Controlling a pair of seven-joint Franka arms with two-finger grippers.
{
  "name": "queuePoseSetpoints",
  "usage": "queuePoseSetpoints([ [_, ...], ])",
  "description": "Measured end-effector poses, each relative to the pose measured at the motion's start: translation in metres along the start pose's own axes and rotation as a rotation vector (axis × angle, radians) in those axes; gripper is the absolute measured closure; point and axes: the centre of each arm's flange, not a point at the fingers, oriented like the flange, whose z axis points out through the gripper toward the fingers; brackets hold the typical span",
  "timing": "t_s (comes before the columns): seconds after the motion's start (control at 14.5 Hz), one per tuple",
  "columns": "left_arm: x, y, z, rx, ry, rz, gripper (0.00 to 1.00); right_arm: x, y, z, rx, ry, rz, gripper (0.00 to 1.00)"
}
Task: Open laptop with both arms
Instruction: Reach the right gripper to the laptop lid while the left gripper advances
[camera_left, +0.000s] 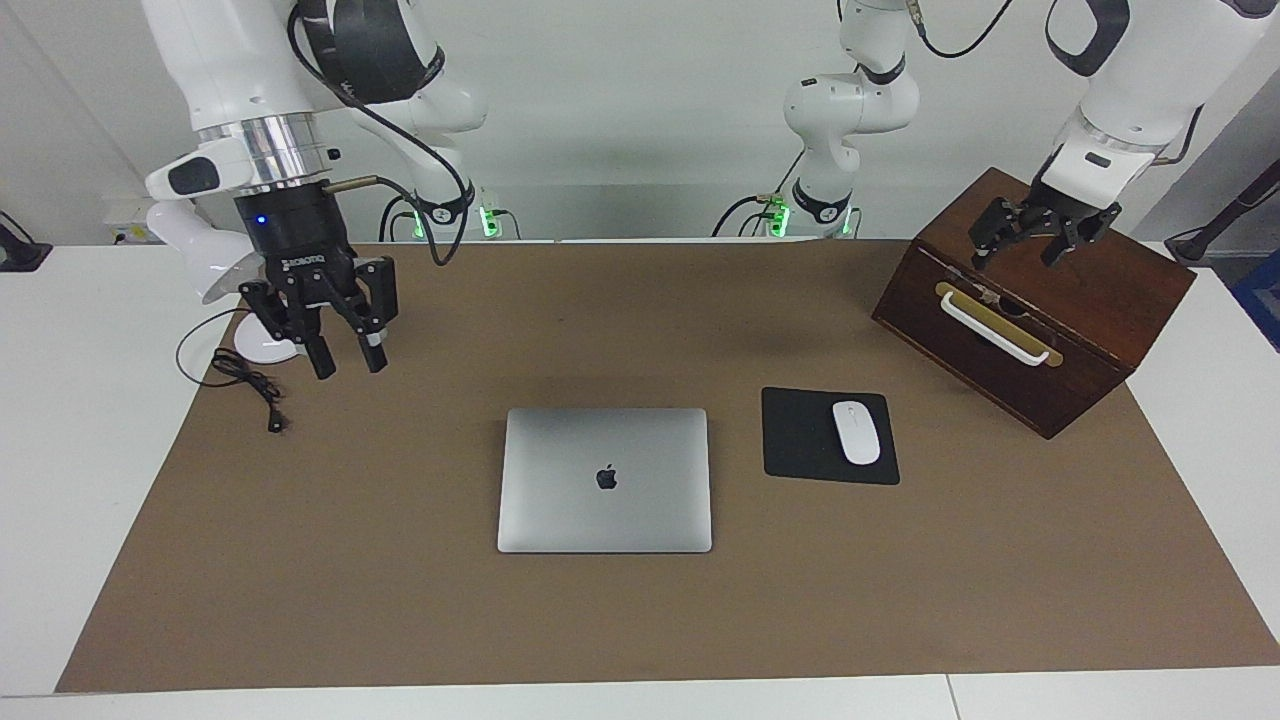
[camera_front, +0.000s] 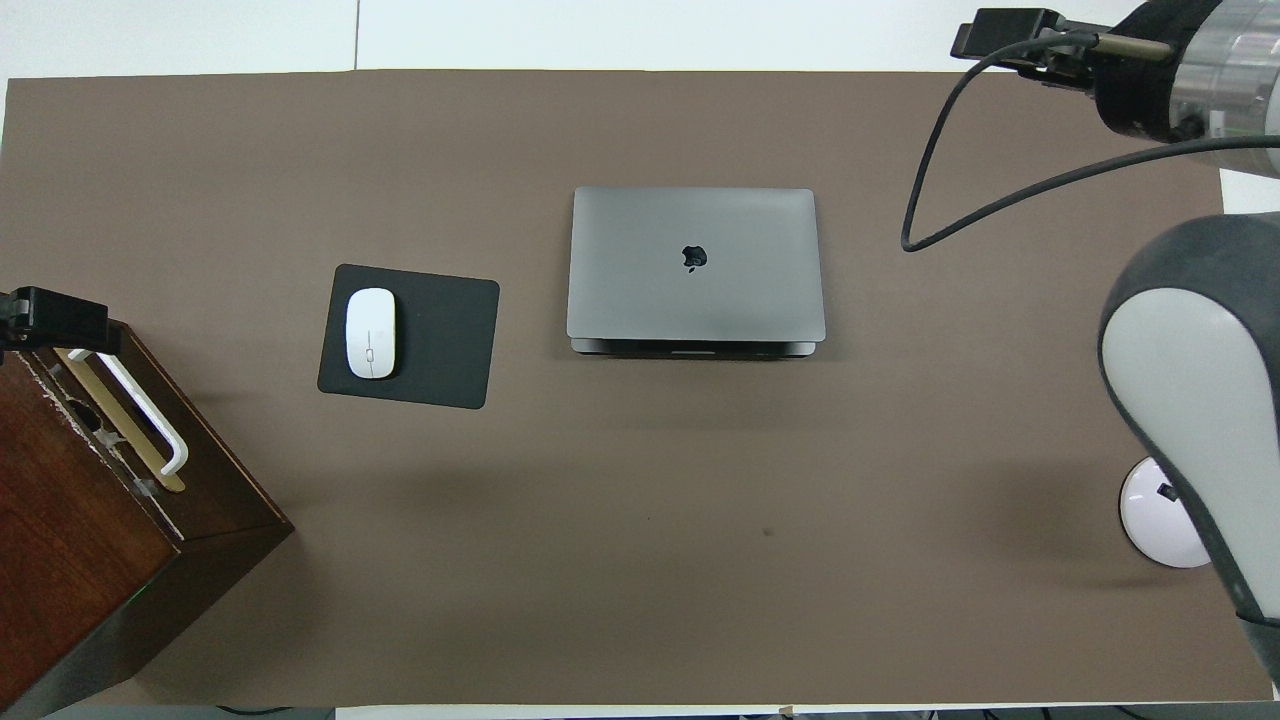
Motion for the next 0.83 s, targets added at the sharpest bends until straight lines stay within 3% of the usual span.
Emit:
queuePoseSetpoints([
  [0.14, 0.002, 0.001, 0.001, 0.000, 0.018, -0.005, 0.35, -0.003, -0.010, 0.001, 0.020, 0.018, 0.056, 0.00],
  [0.48, 0.010, -0.001, 0.001, -0.002, 0.076, -0.015, 0.92, -0.027, -0.053, 0.016, 0.107, 0.053, 0.266, 0.00],
  [0.55, 0.011, -0.001, 0.003, -0.003, 0.083, -0.014, 0.99, -0.034, -0.060, 0.020, 0.126, 0.055, 0.312, 0.00],
  [0.83, 0.019, 0.004, 0.002, -0.031, 0.161, -0.014, 0.99, -0.057, -0.079, 0.037, 0.234, 0.095, 0.431, 0.00],
])
